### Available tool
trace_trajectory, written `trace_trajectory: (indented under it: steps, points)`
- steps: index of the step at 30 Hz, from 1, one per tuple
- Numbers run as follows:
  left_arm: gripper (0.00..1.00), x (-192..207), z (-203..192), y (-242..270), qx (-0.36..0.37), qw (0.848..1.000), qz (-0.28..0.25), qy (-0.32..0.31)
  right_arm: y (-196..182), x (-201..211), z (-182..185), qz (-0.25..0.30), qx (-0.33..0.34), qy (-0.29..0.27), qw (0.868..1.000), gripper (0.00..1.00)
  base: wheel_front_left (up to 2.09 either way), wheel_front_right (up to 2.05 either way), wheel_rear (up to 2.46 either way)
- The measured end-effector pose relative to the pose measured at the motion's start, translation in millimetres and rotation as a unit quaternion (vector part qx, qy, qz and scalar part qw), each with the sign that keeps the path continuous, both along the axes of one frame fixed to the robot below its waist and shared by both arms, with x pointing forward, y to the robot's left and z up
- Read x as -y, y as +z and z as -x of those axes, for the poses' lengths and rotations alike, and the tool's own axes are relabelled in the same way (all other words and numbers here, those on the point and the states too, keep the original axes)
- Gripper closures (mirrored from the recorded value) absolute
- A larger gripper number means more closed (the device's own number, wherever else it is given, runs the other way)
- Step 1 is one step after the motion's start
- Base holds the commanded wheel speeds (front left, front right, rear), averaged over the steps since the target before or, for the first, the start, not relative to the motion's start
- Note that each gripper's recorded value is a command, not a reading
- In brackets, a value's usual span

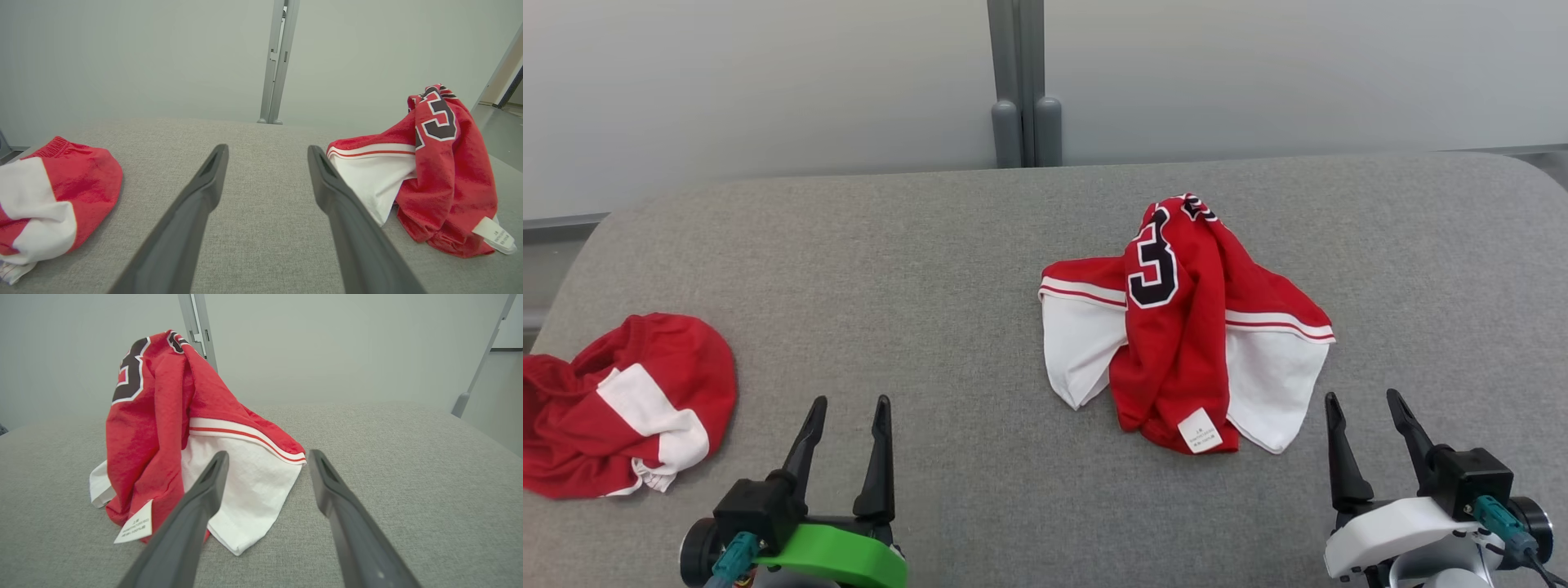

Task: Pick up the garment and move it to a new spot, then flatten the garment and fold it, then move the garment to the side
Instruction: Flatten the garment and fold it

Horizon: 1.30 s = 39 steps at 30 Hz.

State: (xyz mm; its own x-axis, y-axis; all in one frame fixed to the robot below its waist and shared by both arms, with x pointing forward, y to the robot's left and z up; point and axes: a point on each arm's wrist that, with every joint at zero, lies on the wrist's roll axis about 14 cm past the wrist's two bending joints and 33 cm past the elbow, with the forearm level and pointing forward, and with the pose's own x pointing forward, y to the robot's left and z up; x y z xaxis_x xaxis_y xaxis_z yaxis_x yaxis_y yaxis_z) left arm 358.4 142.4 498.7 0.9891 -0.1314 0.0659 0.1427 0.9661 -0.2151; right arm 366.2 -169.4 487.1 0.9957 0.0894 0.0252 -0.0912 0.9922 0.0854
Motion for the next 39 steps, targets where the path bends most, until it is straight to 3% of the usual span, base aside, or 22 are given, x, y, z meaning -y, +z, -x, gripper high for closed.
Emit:
trace_trajectory:
  steps: [11,23,28,39]
  points:
    - [0.0,100,-6,-23,-0.049,0.986,0.041,-0.154,-1,18,9,-0.003,-0.001,-0.028,1.0,0.0,0.0,0.0,0.0]
    - [0.0,221,13,-51,-0.106,0.93,0.042,-0.35,-5,70,29,0.0,-0.012,-0.112,0.994,0.0,0.0,0.0,0.0]
    - [0.0,241,9,-62,-0.117,0.917,0.03,-0.38,-9,93,43,0.002,-0.023,-0.151,0.988,0.0,0.0,0.0,0.0]
    - [0.0,241,-9,-101,-0.15,0.921,-0.024,-0.359,-18,107,55,0.0,-0.043,-0.181,0.983,0.0,0.0,0.0,0.0]
